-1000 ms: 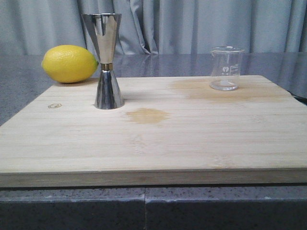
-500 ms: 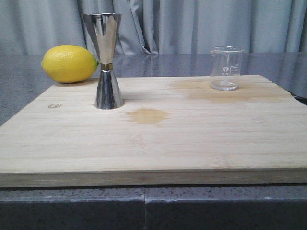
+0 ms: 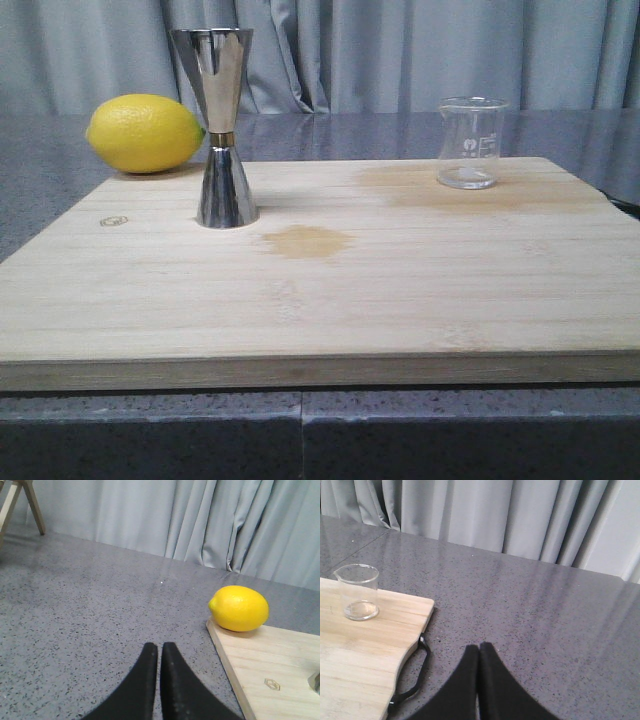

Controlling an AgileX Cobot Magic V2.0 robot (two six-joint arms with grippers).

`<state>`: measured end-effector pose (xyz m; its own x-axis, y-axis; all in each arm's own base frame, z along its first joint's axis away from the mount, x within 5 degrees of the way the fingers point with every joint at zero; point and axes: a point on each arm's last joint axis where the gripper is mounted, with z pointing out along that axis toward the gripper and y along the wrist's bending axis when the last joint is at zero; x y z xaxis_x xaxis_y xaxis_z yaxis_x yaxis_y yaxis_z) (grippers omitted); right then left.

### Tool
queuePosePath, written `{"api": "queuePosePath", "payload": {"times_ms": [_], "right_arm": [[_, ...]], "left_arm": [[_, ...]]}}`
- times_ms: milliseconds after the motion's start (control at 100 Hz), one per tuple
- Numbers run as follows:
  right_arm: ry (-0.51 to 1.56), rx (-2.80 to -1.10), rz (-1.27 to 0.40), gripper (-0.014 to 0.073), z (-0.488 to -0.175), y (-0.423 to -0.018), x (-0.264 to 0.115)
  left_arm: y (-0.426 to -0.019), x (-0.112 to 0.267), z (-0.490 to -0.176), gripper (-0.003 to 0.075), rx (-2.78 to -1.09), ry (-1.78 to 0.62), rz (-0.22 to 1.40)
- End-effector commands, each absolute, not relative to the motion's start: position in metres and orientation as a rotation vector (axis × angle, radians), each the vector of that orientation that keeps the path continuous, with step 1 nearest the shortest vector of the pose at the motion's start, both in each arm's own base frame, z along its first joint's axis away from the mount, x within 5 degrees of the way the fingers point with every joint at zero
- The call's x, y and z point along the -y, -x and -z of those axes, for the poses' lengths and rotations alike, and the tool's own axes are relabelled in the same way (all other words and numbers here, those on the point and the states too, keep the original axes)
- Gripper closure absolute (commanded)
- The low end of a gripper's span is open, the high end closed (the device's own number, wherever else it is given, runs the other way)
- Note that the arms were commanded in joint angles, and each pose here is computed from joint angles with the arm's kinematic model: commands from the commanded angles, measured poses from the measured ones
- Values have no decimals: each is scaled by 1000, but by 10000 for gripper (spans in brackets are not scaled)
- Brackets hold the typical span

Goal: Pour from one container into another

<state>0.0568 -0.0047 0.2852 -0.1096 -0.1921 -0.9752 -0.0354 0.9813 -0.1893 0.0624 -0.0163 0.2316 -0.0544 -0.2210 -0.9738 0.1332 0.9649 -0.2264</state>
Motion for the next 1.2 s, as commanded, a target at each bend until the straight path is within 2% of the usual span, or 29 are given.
{"api": "queuePosePath", "payload": {"times_ms": [0,210,290,460,570,710,930,1190], "right_arm": [[190,-1588,129,667,-299,-57,3],[190,-1588,129,666,-299,-57,3],[190,-1588,129,666,-299,-57,3],[190,-1588,129,666,-299,-57,3],[190,-1588,129,666,-299,-57,3],[190,-1588,129,666,-299,-57,3],[190,-1588,129,667,-299,-57,3],[191,-1586,128,667,-299,-57,3]], "left_arm": [[-63,12,-243,739,-1542,136,296],[-61,13,-247,739,-1561,74,280],[-61,10,-247,739,-1589,142,306],[-61,4,-247,739,-1607,170,246],[-62,5,-249,739,-1538,106,232],[-60,5,-236,739,-1420,81,233],[-54,4,-213,739,-1384,80,235],[-54,5,-212,739,-1399,-8,147]]}}
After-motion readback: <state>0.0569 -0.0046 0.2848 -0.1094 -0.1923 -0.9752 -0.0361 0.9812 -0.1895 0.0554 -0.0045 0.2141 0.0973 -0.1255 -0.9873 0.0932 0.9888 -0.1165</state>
